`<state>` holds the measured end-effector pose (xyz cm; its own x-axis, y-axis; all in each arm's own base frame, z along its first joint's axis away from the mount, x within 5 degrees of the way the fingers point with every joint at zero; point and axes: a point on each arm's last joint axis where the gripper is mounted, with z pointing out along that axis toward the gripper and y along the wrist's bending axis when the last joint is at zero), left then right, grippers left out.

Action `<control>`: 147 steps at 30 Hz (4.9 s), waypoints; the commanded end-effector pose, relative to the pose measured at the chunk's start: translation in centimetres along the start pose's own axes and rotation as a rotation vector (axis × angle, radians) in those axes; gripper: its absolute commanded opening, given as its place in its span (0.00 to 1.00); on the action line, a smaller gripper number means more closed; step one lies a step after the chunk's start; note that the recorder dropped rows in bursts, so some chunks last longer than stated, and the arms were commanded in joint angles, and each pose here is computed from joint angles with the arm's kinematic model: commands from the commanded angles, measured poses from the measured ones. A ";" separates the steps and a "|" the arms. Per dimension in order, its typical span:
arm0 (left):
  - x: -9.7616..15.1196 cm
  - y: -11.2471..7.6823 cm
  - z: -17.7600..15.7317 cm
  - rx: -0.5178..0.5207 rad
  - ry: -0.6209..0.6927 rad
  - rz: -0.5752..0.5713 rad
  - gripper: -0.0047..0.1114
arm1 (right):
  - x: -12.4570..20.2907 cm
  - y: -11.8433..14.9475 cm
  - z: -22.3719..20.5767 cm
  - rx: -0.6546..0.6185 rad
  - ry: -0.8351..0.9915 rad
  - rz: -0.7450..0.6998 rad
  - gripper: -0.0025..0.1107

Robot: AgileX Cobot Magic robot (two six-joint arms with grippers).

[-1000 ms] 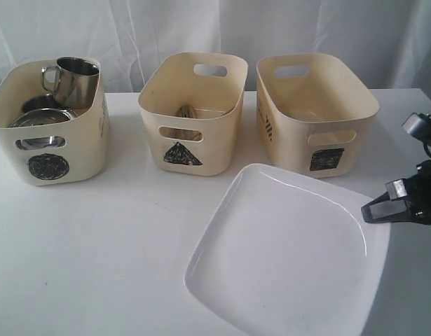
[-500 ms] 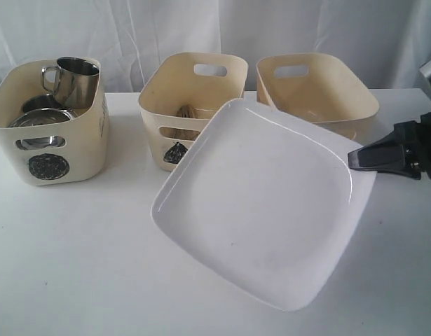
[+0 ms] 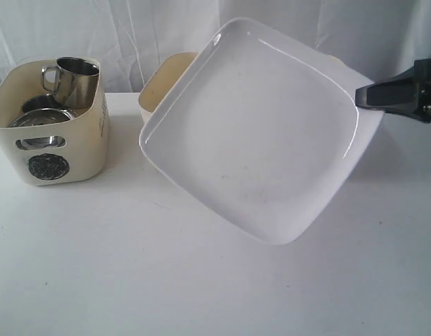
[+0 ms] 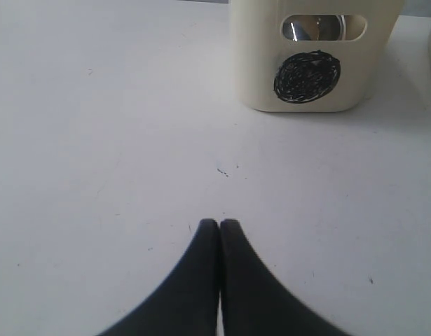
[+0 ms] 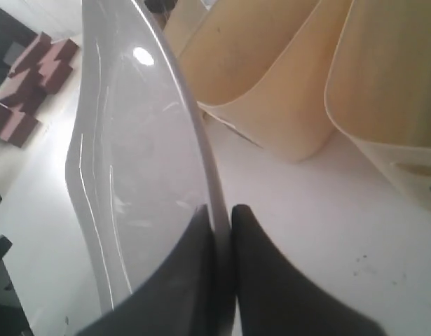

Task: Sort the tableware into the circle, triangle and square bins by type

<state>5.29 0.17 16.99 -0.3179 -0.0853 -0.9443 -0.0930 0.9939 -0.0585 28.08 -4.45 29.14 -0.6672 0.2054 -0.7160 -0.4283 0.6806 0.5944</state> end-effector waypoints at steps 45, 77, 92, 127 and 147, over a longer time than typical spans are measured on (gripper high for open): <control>0.0 0.0 0.0 0.002 -0.004 -0.008 0.04 | -12.2 -3.2 -1.2 0.740 -0.537 -0.170 0.02; 0.0 0.0 0.0 0.002 -0.004 -0.008 0.04 | -12.6 -3.8 3.3 0.752 -0.375 -0.432 0.02; 0.0 0.0 0.0 0.002 -0.004 -0.008 0.04 | -12.3 -4.6 3.9 0.744 -0.354 -0.417 0.23; 0.0 0.0 0.0 0.002 -0.004 -0.008 0.04 | 11.5 15.6 -10.9 0.573 -0.780 -0.507 0.02; 0.0 0.0 0.0 0.002 -0.004 -0.008 0.04 | 15.6 12.9 -8.4 0.545 -0.628 -0.514 0.02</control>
<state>5.29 0.17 16.99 -0.3179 -0.0853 -0.9443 -0.0930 0.9939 -0.0585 7.06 1.67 28.80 0.0299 0.0395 -0.9988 -0.1432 0.9891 0.0348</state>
